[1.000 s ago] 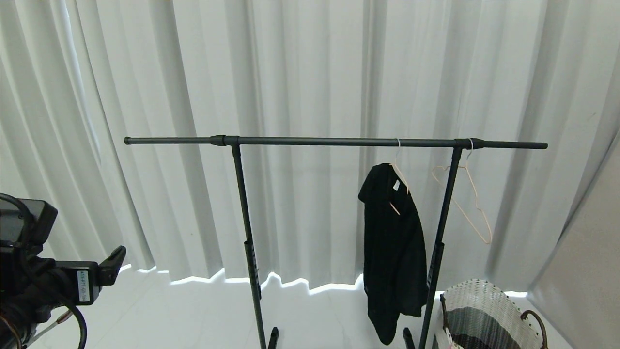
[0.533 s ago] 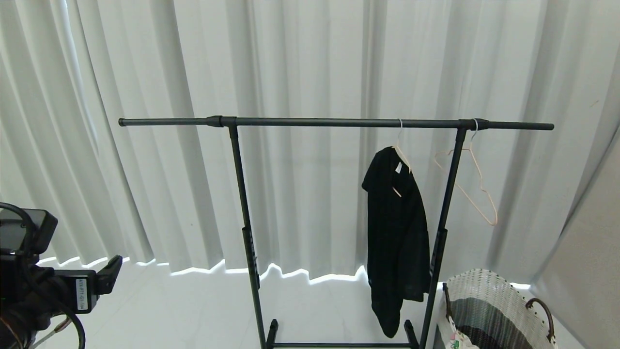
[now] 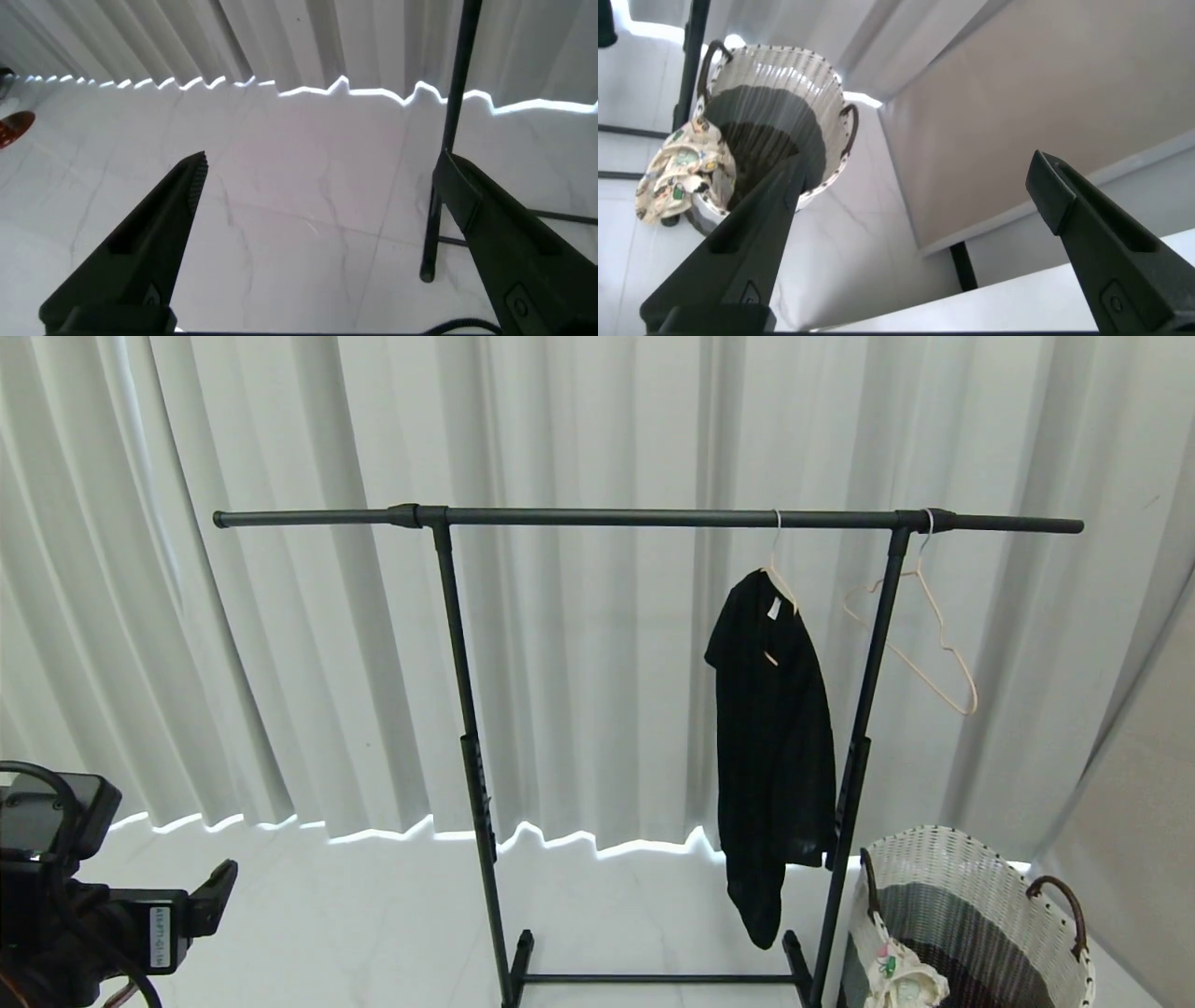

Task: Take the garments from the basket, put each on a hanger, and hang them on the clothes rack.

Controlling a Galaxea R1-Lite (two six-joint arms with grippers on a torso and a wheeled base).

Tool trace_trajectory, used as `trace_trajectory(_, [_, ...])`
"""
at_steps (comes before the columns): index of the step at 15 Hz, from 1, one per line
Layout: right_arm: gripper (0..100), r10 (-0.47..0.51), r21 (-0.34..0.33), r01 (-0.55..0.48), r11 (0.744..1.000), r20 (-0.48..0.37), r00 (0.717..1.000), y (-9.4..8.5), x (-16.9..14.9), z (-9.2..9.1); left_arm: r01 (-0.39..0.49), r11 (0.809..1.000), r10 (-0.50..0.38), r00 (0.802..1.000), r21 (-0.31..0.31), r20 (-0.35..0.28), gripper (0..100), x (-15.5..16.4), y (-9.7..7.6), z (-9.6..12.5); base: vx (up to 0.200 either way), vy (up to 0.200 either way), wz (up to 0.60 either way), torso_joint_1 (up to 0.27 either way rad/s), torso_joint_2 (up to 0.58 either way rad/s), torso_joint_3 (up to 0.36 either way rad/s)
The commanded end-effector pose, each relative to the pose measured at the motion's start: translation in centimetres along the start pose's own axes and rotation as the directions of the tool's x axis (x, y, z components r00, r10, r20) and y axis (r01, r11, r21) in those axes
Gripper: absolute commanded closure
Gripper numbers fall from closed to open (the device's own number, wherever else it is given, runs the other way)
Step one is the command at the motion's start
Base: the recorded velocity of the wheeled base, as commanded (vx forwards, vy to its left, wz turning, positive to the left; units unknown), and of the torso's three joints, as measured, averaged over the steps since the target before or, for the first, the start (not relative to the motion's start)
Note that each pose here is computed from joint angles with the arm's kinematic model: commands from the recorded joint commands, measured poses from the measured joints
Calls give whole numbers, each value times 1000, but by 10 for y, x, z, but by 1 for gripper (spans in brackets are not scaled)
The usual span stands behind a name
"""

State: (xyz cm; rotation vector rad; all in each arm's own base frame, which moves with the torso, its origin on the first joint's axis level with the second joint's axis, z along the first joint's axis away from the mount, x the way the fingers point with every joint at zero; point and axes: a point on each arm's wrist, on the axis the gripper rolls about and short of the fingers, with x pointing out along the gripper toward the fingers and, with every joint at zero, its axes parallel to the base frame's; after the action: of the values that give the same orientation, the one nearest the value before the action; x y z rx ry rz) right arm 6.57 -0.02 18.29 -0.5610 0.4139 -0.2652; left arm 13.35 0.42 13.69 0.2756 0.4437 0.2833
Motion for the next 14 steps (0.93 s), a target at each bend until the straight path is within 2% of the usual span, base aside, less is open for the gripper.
trace_trajectory(1, [0, 4, -5, -4, 1000, -7, 1000, 1, 1, -1, -1, 1000, 1, 1000, 1, 3, 0, 0, 0, 1, 0, 0, 0, -203, 486, 276])
trace_trajectory(10, [0, 17, -21, -18, 1000, -36, 999, 7, 3, -10, 7, 1000, -7, 1000, 6, 8, 0, -1, -1, 1, 0, 0, 0, -172, 466, 292])
trace_trajectory(14, [0, 28, -32, -30, 999, -53, 998, 9, 5, -13, 40, 999, -41, 999, 25, 13, 0, -1, -6, 2, 0, 0, 0, -56, 171, 119])
